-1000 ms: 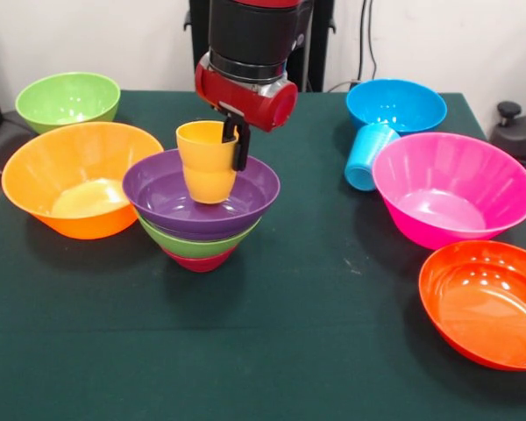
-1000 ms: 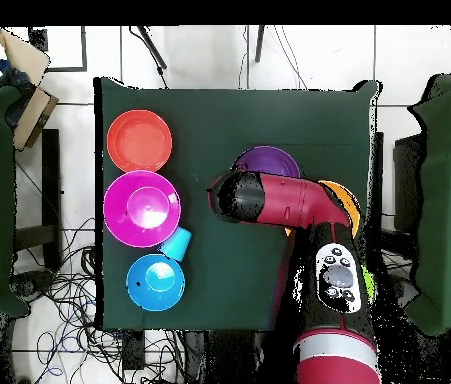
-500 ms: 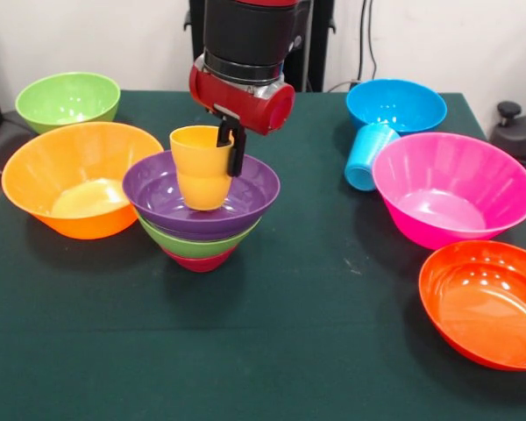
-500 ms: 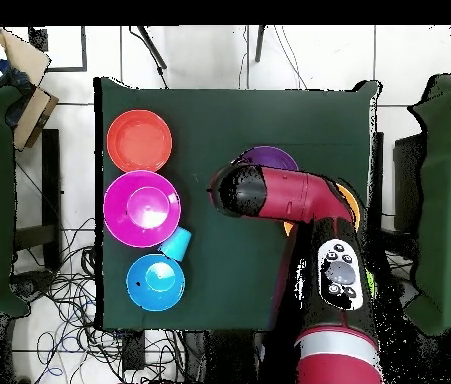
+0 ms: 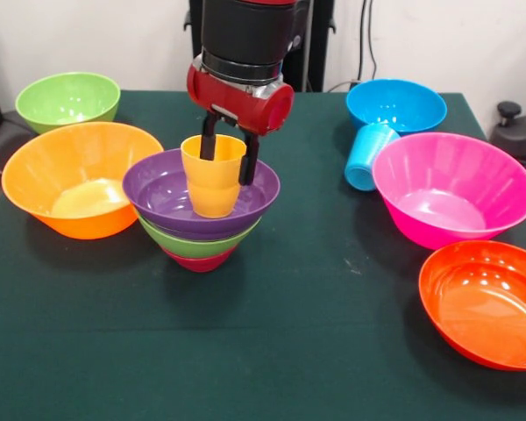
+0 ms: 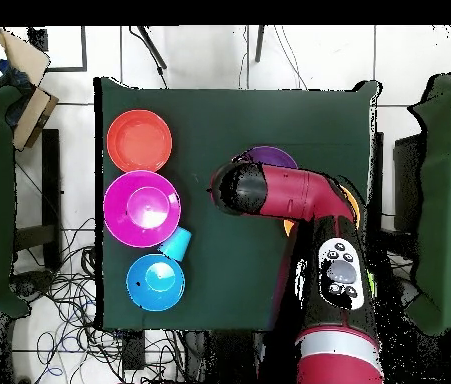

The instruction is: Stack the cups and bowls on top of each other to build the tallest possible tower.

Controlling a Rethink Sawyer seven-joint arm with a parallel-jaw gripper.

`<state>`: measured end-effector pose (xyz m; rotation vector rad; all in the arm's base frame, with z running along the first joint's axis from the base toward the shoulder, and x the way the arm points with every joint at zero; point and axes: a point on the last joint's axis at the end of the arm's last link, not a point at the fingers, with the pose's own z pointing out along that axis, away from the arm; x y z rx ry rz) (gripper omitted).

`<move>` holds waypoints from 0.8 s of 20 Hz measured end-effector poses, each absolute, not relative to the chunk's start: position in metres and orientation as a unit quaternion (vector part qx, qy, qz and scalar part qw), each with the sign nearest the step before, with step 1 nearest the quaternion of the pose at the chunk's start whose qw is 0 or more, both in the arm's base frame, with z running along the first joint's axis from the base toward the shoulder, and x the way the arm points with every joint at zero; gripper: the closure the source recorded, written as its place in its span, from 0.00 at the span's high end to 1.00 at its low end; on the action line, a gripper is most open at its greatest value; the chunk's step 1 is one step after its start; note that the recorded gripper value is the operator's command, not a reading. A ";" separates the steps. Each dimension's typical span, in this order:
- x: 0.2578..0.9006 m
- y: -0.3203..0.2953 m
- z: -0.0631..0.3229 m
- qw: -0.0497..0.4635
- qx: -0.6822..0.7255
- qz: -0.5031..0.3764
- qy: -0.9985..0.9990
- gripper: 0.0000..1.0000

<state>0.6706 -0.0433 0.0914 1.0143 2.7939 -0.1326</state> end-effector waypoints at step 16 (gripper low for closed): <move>0.672 -0.045 0.122 0.074 0.343 -0.049 0.935 1.00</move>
